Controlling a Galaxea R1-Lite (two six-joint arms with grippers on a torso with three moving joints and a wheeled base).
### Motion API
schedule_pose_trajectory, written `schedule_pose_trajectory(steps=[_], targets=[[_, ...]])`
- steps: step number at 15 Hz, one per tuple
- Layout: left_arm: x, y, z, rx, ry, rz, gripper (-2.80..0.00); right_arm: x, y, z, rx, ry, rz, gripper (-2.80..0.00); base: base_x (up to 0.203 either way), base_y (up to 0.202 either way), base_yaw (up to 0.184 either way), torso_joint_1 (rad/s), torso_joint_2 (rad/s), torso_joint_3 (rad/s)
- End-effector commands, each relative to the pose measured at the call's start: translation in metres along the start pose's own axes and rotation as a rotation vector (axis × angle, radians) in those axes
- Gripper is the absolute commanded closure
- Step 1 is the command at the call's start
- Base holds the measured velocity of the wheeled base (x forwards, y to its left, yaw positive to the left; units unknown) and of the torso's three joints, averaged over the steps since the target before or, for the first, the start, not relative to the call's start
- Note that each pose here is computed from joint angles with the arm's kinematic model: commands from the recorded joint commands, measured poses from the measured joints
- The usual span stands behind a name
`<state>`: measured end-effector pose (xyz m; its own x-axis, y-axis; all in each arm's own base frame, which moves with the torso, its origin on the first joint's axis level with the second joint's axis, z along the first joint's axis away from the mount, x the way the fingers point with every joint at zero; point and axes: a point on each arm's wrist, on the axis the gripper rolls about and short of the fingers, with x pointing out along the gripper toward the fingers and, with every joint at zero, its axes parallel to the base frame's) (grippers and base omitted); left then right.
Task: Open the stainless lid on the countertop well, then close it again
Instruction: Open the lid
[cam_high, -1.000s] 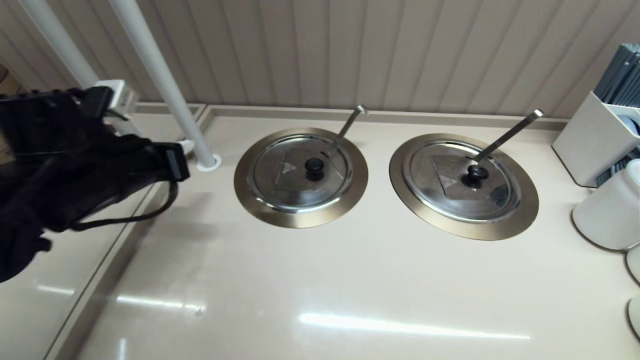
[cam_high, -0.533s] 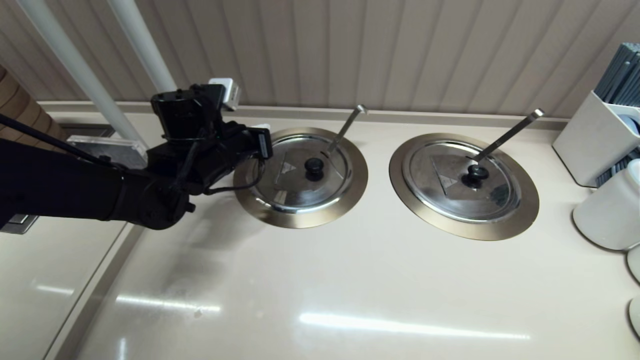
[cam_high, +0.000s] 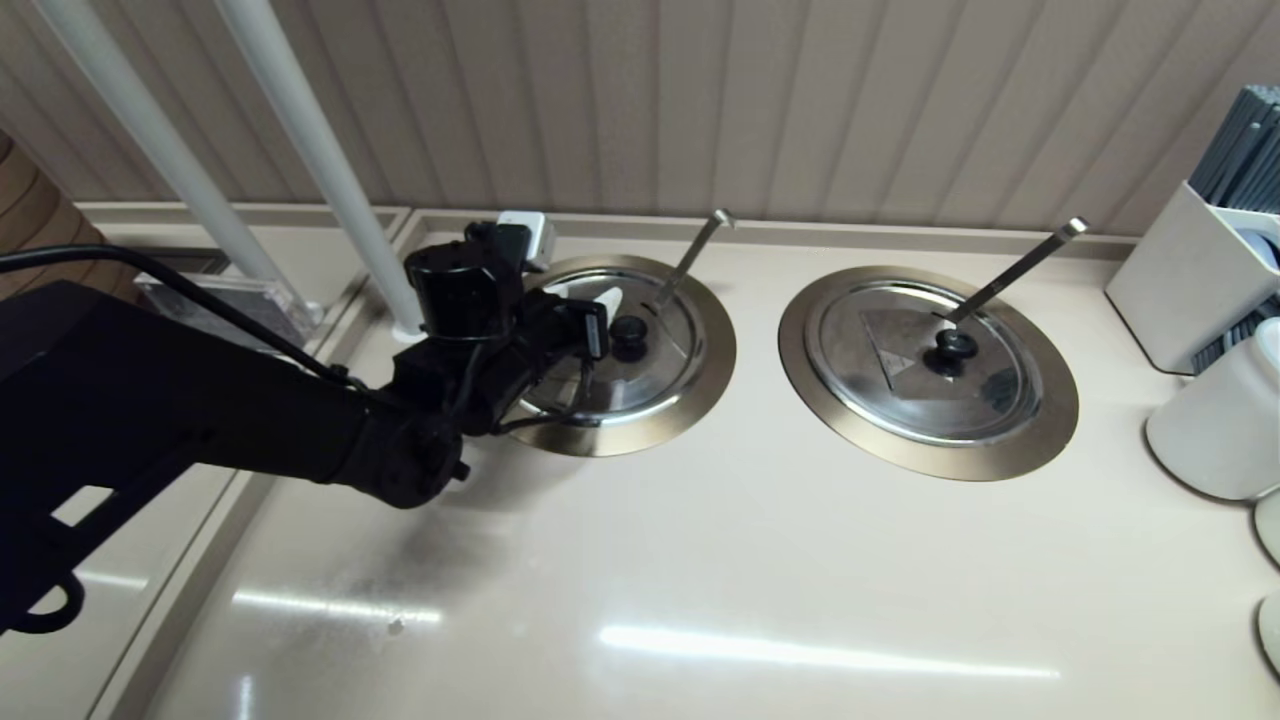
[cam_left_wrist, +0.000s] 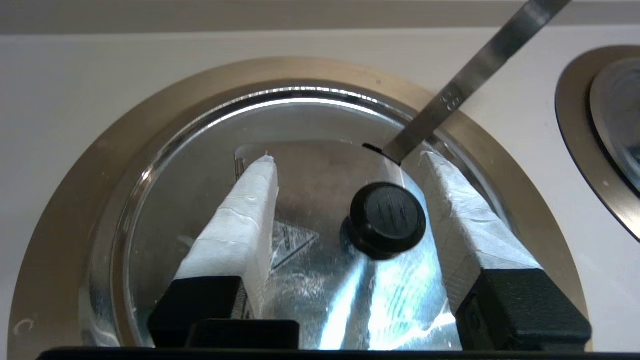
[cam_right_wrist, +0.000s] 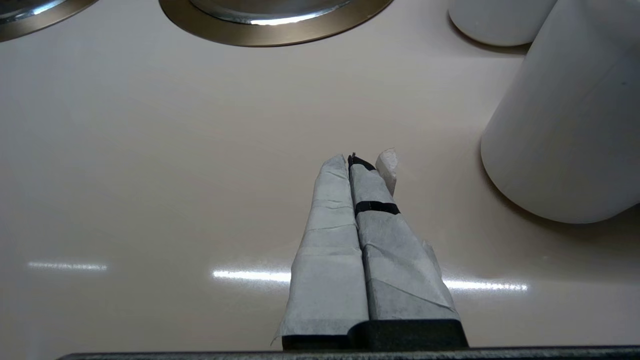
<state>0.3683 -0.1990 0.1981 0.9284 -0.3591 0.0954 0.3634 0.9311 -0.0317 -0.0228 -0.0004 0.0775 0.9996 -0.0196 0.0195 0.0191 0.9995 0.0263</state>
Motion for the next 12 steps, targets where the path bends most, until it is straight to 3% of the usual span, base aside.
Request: schedule_pose_trajectory(steps=[1,4,12], targets=[[0.009,-0.011,-0.018,0.008,-0.029,0.024,-2.80,0.000,0.000,-0.001,0.000,0.004,0.000,0.00,0.000,0.000,0.000,0.000,0.00,0.000],[0.006,-0.026,-0.021,0.014,-0.025,0.002,-2.80,0.000,0.000,-0.001,0.000,0.004,0.000,0.00,0.000,0.000,0.000,0.000,0.00,0.000],[0.015,-0.041,-0.052,0.038,0.021,0.040,-2.80,0.000,0.000,-0.001,0.000,0.004,0.000,0.00,0.000,0.000,0.000,0.000,0.00,0.000]])
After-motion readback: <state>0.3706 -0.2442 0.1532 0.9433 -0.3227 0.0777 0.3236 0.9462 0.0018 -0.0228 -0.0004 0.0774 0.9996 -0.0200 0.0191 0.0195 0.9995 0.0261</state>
